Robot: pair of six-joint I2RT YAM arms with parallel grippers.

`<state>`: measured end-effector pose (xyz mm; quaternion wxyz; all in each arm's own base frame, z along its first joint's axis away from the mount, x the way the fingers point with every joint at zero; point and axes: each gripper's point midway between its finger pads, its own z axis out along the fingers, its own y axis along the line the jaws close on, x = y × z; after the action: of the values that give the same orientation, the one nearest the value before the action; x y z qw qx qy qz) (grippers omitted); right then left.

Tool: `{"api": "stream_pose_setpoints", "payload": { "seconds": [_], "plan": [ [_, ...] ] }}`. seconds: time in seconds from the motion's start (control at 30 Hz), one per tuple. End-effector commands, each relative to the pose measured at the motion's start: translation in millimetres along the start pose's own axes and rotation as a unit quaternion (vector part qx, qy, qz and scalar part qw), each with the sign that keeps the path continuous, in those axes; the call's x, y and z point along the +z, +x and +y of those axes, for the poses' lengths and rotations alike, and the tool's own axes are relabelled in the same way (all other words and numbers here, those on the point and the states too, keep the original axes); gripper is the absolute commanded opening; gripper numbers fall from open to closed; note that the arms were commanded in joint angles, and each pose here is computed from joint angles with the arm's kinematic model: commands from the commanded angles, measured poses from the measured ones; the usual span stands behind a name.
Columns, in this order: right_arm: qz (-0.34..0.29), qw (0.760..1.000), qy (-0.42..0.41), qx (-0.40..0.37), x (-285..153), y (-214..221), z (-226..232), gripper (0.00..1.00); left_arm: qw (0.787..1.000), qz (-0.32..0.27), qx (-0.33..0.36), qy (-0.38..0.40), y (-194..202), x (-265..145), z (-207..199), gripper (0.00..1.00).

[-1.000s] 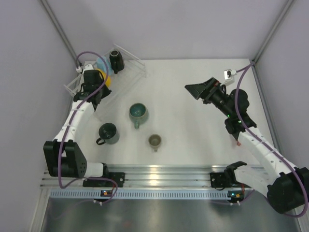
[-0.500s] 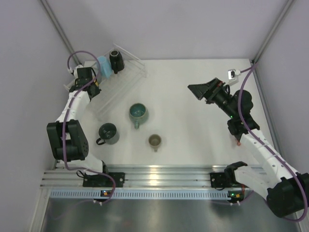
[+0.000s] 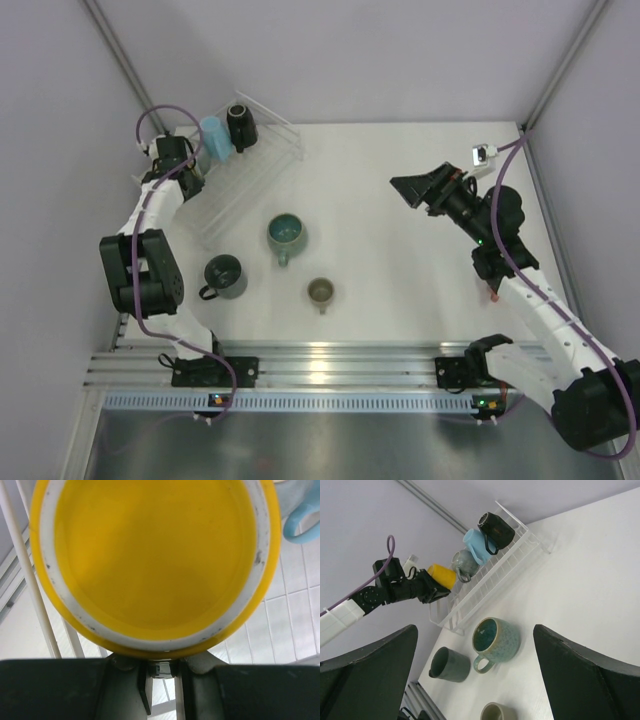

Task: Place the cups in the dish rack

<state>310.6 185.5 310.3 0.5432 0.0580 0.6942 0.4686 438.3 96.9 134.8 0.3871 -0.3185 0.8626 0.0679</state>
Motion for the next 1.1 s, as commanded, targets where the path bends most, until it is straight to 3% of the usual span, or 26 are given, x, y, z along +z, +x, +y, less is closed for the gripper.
{"api": "stream_pose_setpoints", "payload": {
  "seconds": [0.0,0.33,0.4,0.67,0.77,1.07],
  "plan": [
    [-0.025,0.999,-0.011,-0.020,-3.2,-15.6,6.9,0.99,0.998,-0.067,-0.018,0.000,-46.7,-1.8,-2.1,0.00],
    [-0.025,0.999,-0.003,-0.026,-3.4,-15.3,0.8,0.99,0.999,-0.039,-0.015,-0.021,-34.1,31.5,5.9,0.00],
    [-0.026,0.999,0.000,-0.028,-3.5,-15.5,-1.1,0.99,0.999,-0.038,-0.018,-0.021,-35.7,35.3,4.5,0.11],
    [-0.028,0.999,0.008,-0.032,-6.6,-16.8,-5.1,0.99,0.998,-0.032,-0.023,-0.052,-33.1,50.2,18.4,0.36],
    [-0.029,0.999,0.011,-0.032,-7.3,-17.8,-7.0,0.99,0.998,-0.034,-0.021,-0.056,-32.8,49.2,21.0,0.41],
    [-0.029,0.999,0.010,-0.035,-9.6,-19.3,-3.9,0.99,0.997,-0.042,-0.014,-0.057,-39.1,39.2,23.3,0.45]
  ]
}}
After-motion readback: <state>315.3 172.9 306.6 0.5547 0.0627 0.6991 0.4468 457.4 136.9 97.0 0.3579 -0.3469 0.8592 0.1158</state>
